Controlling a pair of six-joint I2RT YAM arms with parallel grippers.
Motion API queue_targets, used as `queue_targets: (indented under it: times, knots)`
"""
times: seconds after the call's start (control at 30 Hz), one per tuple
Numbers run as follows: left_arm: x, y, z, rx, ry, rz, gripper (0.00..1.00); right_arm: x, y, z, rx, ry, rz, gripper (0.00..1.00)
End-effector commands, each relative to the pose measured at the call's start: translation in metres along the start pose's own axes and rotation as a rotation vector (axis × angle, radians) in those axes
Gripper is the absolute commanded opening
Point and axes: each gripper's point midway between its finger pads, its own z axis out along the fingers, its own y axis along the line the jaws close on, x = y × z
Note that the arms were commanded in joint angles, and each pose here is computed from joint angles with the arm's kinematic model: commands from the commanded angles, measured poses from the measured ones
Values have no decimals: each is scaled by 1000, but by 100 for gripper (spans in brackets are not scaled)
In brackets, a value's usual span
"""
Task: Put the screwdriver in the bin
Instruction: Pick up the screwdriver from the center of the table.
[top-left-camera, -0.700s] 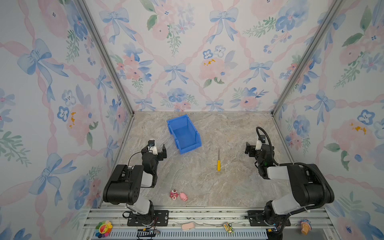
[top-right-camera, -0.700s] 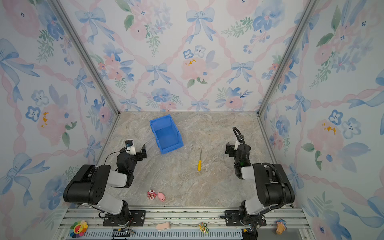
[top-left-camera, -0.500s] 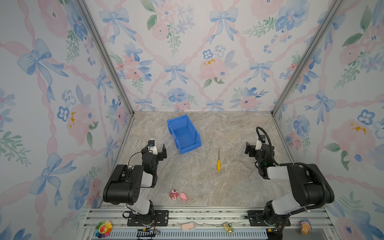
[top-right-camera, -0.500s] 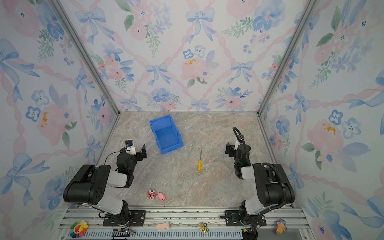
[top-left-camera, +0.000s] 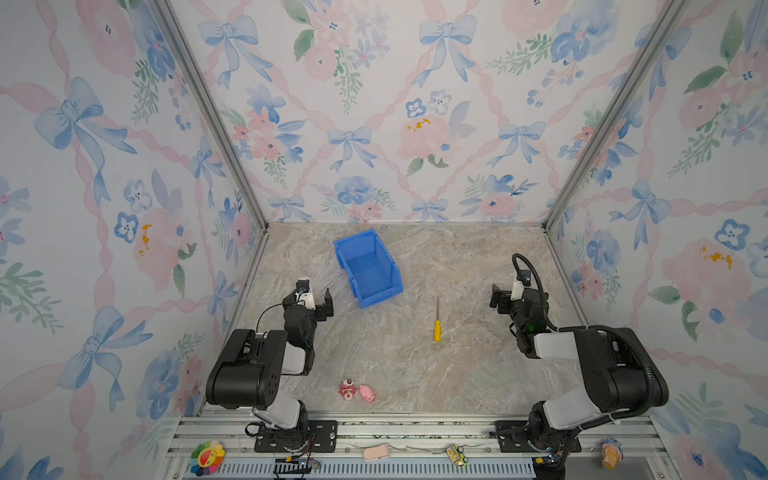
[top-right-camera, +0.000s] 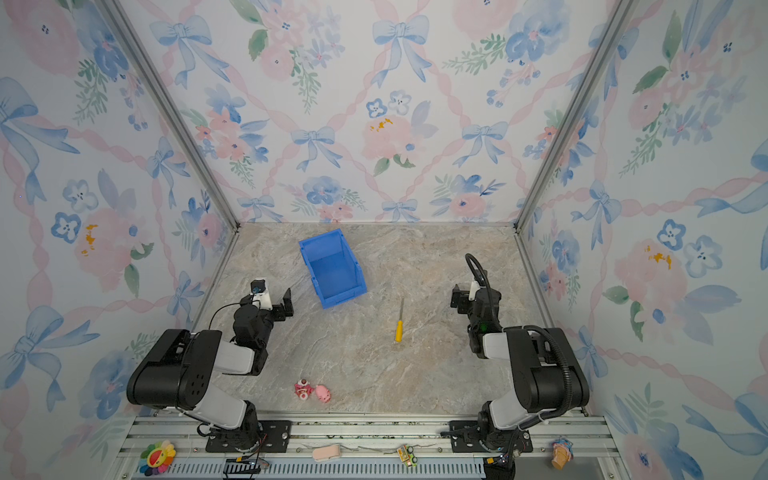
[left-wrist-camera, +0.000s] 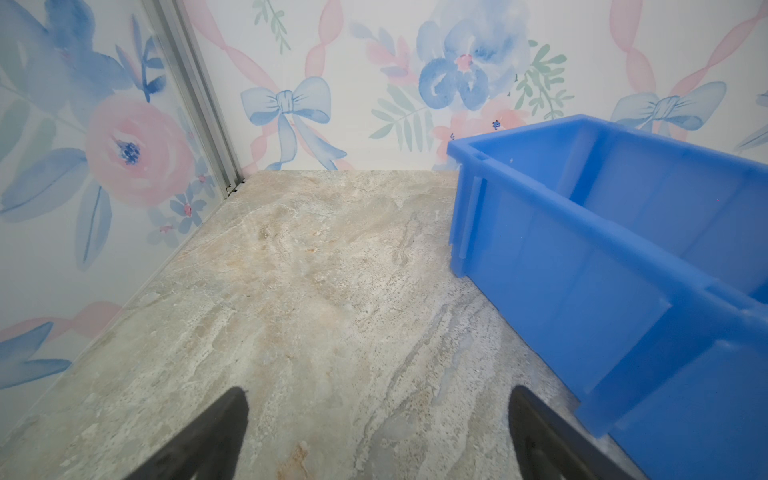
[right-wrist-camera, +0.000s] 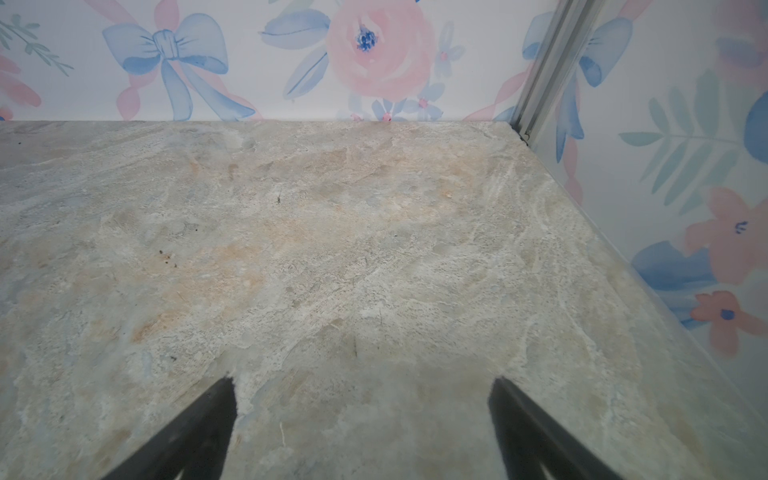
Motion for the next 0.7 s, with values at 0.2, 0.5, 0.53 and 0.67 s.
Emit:
queue_targets:
  times: [0.2, 0.5, 0.53, 0.67]
  knots:
    - [-2, -1, 4, 0, -3, 14, 98, -4, 0, 0, -5, -17, -11, 97]
    - [-3, 0, 3, -5, -5, 13, 98, -4, 0, -2, 4, -26, -19, 97]
    - [-5, 1, 3, -9, -5, 13, 98, -5, 2, -4, 8, -29, -28, 97]
    - [-17, 7, 7, -41, 22, 2, 98, -12, 5, -17, 13, -83, -49, 97]
